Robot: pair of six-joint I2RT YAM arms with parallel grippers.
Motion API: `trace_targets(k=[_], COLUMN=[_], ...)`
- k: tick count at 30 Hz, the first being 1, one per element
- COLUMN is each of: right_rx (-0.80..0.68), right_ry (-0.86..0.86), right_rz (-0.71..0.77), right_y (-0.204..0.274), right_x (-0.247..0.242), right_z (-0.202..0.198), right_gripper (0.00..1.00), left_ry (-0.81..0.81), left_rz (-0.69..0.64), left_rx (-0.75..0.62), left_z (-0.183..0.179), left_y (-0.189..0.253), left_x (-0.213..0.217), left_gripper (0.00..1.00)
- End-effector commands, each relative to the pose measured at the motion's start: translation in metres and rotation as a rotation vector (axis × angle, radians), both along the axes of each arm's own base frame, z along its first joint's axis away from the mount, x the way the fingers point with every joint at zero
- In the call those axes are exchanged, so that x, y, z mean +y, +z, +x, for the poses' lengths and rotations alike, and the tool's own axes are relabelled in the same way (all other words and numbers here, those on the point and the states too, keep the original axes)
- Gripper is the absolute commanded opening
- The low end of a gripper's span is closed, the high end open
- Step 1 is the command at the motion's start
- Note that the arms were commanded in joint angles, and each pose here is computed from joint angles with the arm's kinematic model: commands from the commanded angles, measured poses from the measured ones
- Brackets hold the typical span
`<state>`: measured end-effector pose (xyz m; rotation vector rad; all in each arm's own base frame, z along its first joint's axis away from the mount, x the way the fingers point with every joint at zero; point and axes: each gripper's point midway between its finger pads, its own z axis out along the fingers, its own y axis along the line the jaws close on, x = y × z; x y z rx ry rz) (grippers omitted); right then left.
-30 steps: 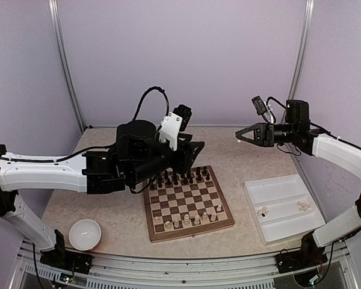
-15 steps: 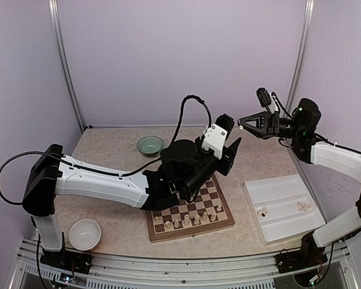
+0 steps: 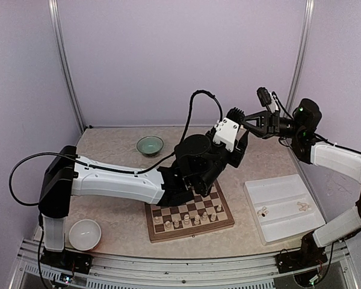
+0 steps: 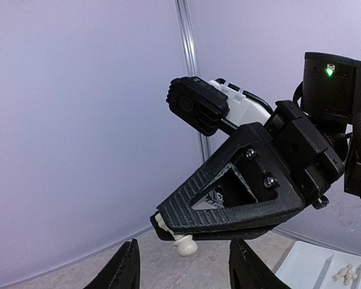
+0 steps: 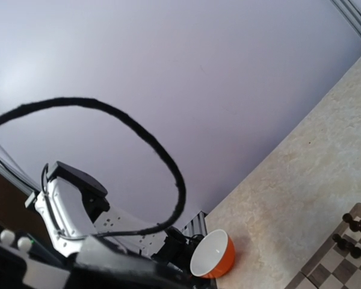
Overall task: Set up the chess pieces on the board
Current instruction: Pass from the right arm to the left
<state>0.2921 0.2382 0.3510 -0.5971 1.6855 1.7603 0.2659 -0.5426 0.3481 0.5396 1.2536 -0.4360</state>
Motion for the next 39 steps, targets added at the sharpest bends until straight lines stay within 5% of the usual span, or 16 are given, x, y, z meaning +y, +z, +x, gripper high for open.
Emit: trace_targets(k=[1,16,27,29,33,39], right_rx=[-0.031,0.003,0.015,0.004,-0.103,-0.315], right_ry=[-0.006,0.006,0.007,0.006,-0.045,-0.154], right_rz=[0.016,0.027,0.032,0.031,-0.022,-0.185], right_y=[0.009,0.006,0.005,0.005,0.004,-0.021], right_x=[-0.001,0.002,0.003,0.002,-0.010,-0.045], right_z=[-0.007,-0.011,-0.011,-0.011,0.002,0.022], right_gripper=[0.00,0.02,0.05,0.12,0.53,0.64], left_ry=[0.038,0.058,0.063,0.057,0.025,-0.120], left_rz=[0.011,-0.009,-0.037,-0.038,0.008,0.172], left_rx=[-0.005,0.039,0.072,0.077,0.098,0.310], left_z=[0.007,0.030,0.042,0.041,0.033,0.010], left_y=[-0.002,-0.010,-0.016,-0.017,-0.012,-0.007], left_x=[-0.003,-0.004,-0.001,0.003,0.012,0.038], left_gripper=[0.50,0.42,0.08,0.03,0.00,0.00])
